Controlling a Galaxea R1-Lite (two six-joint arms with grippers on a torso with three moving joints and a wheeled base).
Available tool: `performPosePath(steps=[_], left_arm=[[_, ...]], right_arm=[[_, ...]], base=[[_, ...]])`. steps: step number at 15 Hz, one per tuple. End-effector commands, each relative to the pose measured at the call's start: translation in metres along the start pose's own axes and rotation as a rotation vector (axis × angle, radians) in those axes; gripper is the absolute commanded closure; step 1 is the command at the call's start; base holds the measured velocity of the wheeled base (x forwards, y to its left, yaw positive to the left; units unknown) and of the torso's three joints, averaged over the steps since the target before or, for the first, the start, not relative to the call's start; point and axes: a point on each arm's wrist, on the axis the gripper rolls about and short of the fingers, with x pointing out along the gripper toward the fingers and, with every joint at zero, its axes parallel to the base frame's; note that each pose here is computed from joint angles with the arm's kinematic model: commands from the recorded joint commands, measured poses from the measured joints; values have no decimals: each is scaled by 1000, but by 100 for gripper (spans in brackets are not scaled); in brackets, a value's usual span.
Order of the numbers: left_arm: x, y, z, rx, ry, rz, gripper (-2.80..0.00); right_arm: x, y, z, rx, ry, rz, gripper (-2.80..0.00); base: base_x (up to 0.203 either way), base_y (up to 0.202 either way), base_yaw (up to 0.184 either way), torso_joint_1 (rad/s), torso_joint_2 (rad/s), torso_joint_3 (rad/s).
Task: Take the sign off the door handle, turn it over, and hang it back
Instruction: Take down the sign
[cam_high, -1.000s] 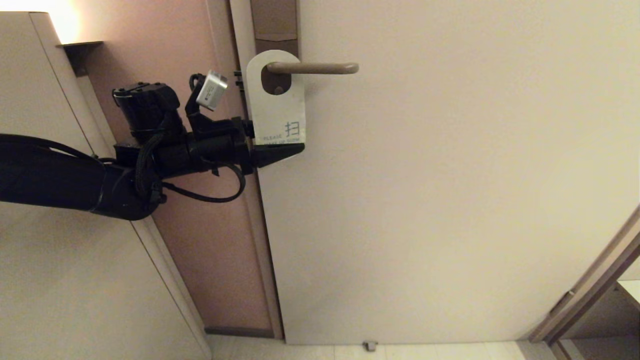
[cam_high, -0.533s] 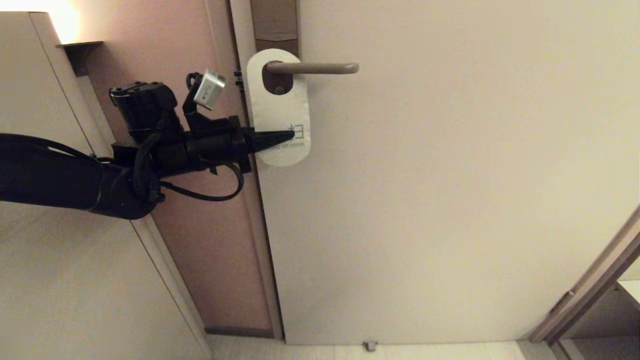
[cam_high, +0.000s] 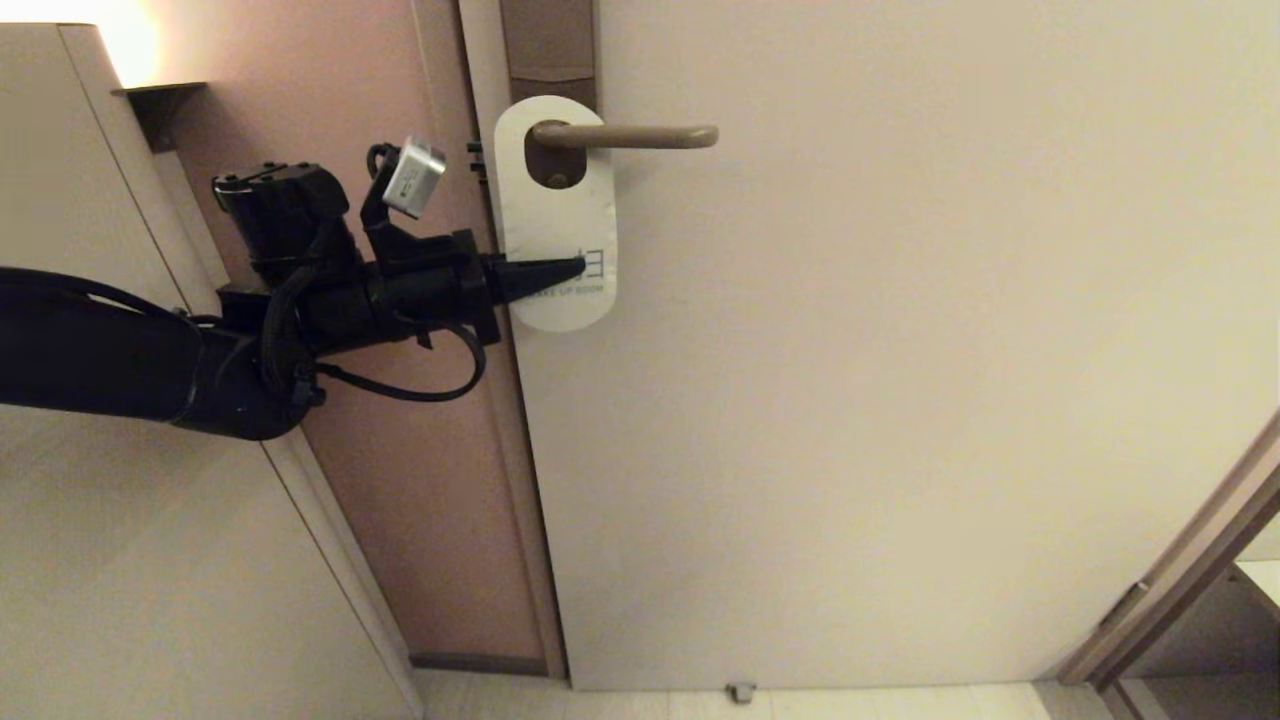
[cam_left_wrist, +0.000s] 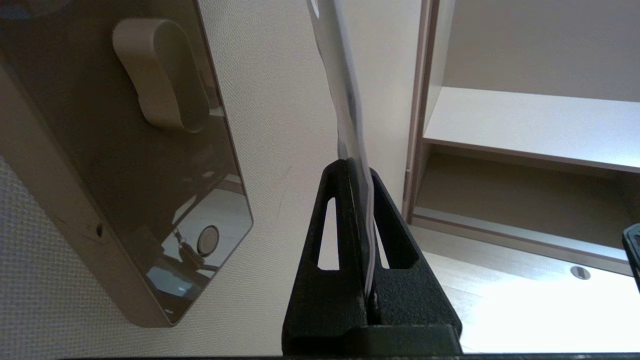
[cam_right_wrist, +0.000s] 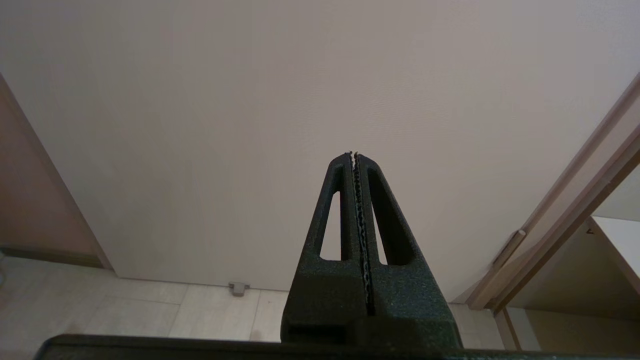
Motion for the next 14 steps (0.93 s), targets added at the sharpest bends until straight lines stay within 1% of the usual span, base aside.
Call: performPosePath(steps=[1,4,6,8,9,11,14], left_arm=[[-1,-2,3,15,-10,-1,0],[0,-5,5,23,-18,53,0],[-1,-10,7,23,-18,58,0],[-3,-21,3,22,-3,66,0],[-2,-26,-1,24,8,82,0],[3,-35,-5,39,24,145,0],[10,-44,-3,44,22,209,0]], right_arm=[[0,0,0,-1,1,0,0],[0,0,0,-1,1,0,0],[0,0,0,-1,1,0,0],[0,0,0,-1,1,0,0],[0,0,0,-1,1,0,0],[0,0,0,-1,1,0,0],[0,0,0,-1,1,0,0]], base=[[0,0,0,0,0,0],[0,0,0,0,0,0],[0,0,0,0,0,0],[0,0,0,0,0,0],[0,0,0,0,0,0],[0,0,0,0,0,0],[0,0,0,0,0,0]])
